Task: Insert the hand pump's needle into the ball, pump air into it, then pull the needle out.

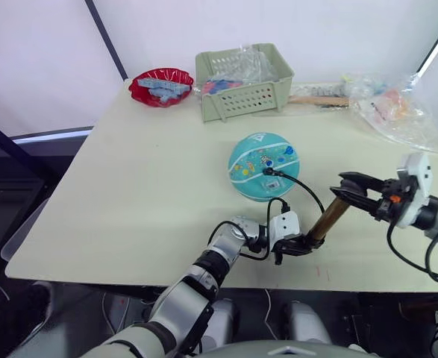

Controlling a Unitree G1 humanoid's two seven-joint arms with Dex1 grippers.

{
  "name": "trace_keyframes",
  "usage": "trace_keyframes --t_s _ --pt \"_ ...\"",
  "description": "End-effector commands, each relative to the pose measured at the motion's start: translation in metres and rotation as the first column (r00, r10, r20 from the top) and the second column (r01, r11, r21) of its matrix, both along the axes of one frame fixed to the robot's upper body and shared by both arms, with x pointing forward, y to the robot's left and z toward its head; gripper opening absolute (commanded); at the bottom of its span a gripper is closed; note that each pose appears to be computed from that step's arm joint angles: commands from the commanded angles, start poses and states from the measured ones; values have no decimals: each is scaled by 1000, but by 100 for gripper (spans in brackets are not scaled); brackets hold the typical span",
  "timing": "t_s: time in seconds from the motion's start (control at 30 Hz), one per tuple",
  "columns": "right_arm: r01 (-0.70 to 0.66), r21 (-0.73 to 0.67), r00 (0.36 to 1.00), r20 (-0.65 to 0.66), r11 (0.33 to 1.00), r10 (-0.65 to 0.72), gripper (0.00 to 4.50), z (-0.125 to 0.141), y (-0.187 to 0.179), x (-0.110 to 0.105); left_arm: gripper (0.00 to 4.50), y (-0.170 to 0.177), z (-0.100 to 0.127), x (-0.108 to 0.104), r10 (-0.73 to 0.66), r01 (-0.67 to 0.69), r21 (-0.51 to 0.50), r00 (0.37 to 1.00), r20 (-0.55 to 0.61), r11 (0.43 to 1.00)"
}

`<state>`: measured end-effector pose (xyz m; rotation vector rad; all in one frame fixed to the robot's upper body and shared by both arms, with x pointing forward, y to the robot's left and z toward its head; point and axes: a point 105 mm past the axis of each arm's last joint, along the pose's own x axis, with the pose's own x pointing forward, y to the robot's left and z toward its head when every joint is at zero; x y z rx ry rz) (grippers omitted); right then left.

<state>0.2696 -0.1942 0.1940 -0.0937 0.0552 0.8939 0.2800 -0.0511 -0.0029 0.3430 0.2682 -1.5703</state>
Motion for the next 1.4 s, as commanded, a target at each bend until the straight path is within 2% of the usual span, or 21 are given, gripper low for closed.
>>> trace_keyframes --t_s 0.03,0.23,0.43,0.7,0.87,1.07,1.4 --pt "31 16 988 152 999 -33 166 53 -15 -4 95 14 -33 -16 -3 12 111 997 -78 994" --pt "42 94 975 213 995 -61 166 99 -26 -3 95 13 -33 -16 -7 15 115 997 -75 993" --pt "37 197 965 249 980 -86 166 130 -37 -4 95 14 -33 -14 -5 14 120 997 -75 993" --pt "17 278 972 220 960 -81 166 135 -39 -7 95 16 -32 -12 0 9 121 997 -74 993" --pt "5 302 996 81 953 -31 166 92 -21 -5 95 17 -32 -12 2 7 119 997 -72 993" --pt "-4 274 999 36 962 -6 166 55 5 -6 95 17 -33 -12 2 7 120 997 -71 993" --pt "18 185 998 -68 982 -5 166 -6 17 -6 95 16 -31 -12 3 5 117 998 -70 993"
